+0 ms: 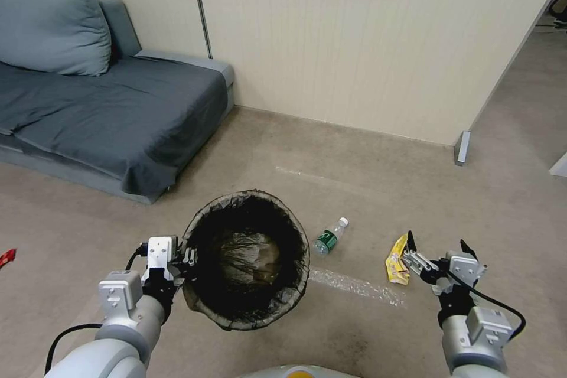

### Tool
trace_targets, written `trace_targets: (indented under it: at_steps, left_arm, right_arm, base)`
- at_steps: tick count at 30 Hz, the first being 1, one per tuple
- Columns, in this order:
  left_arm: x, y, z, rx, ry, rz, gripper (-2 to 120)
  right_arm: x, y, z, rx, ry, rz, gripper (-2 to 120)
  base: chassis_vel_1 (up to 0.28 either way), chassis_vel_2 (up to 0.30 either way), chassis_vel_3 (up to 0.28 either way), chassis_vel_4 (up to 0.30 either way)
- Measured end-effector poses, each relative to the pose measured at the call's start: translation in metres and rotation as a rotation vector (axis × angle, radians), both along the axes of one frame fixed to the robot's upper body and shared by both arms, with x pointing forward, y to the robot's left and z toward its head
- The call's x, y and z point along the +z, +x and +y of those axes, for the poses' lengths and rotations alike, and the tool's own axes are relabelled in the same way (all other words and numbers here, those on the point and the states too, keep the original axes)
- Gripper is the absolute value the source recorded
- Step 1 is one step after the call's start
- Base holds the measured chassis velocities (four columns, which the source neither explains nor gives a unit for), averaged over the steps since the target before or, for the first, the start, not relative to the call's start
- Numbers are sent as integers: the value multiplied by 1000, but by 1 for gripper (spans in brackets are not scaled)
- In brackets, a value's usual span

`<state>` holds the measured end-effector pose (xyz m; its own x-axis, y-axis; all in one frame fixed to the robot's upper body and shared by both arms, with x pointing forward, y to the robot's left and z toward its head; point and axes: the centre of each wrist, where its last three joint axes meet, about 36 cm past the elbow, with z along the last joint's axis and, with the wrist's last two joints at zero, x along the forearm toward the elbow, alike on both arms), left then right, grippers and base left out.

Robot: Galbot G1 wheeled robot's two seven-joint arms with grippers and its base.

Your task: Pick up the trash bin, then pick up the garbage from the floor and place it into the trash bin.

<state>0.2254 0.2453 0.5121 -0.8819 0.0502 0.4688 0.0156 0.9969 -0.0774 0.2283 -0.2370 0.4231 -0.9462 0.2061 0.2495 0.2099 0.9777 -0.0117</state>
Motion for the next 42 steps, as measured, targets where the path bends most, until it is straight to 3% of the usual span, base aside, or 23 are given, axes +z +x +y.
trace_targets:
  at_steps: [7, 13, 20, 31, 42]
  left_arm:
    - [-1, -2, 2, 3, -19, 23, 1]
    - [0, -1, 5, 3, -11, 23, 1]
    - [1, 1, 6, 4, -8, 21, 1]
    - [2, 2, 7, 0, -17, 16, 1]
    - [2, 3, 6, -1, -26, 15, 1]
  right_arm:
    - [-16, 41, -7, -11, 114, 71, 100]
    - [-31, 68, -20, -9, 143, 130, 100]
    - [-73, 115, -37, -29, 232, 271, 100]
    - [-116, 153, -64, -139, 240, 432, 100]
    - [-149, 178, -78, -137, 264, 506, 100]
  base:
    - [0, 0, 0, 0]
    - [0, 0, 0, 0]
    - [0, 0, 0, 0]
    - [0, 0, 0, 0]
    - [0, 0, 0, 0]
